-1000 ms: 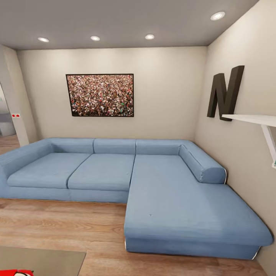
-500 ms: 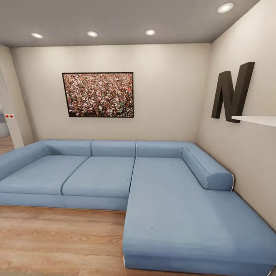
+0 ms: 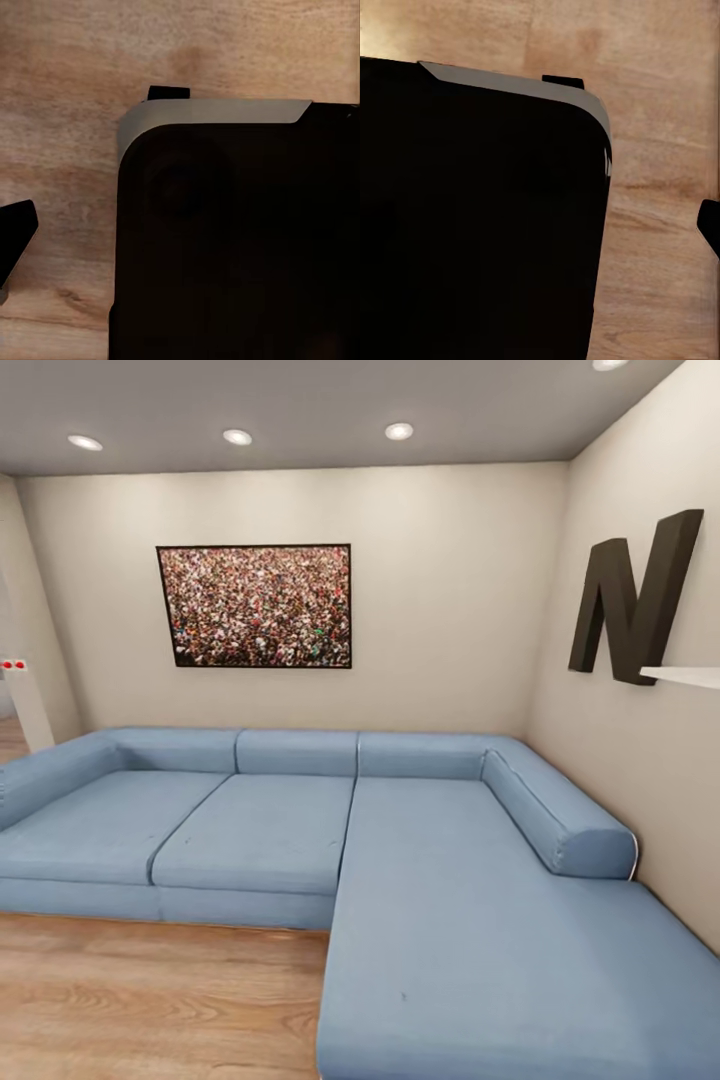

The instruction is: Turn on the radio receiver that's on the table in the living room.

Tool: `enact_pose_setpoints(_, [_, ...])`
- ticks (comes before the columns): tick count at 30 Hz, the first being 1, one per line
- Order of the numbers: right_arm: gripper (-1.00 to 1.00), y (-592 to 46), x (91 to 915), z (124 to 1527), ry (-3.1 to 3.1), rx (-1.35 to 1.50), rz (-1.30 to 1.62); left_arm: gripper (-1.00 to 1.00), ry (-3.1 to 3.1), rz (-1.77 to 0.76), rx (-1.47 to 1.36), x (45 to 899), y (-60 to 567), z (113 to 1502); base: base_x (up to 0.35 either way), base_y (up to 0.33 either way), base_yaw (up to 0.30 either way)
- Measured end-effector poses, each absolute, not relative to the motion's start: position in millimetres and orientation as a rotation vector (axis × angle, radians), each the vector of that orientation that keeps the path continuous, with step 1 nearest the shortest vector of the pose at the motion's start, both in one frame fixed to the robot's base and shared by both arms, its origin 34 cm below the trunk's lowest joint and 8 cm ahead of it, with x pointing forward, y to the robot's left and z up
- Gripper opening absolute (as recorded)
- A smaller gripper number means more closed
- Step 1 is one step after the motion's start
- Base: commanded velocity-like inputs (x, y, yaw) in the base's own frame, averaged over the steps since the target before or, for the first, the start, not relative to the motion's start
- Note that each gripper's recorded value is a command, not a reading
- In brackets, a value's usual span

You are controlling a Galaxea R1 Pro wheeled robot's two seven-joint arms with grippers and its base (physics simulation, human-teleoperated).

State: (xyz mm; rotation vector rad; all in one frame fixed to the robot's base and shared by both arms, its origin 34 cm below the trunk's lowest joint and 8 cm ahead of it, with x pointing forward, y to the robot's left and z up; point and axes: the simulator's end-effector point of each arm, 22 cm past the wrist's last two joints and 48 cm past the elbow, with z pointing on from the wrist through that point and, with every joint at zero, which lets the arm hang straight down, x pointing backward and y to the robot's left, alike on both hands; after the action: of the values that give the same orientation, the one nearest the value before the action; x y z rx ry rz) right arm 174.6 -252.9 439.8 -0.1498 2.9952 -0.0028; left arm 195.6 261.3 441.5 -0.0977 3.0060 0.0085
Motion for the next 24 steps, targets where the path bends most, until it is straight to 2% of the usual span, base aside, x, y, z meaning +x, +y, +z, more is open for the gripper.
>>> enact_pose_setpoints(24, [1.0, -251.2, 178.9, 440.4, 2.975, -0.151, 0.001, 1.0, 3.005, 0.008, -0.103, 195.9, 261.4, 441.5, 0.015, 0.0, 0.28])
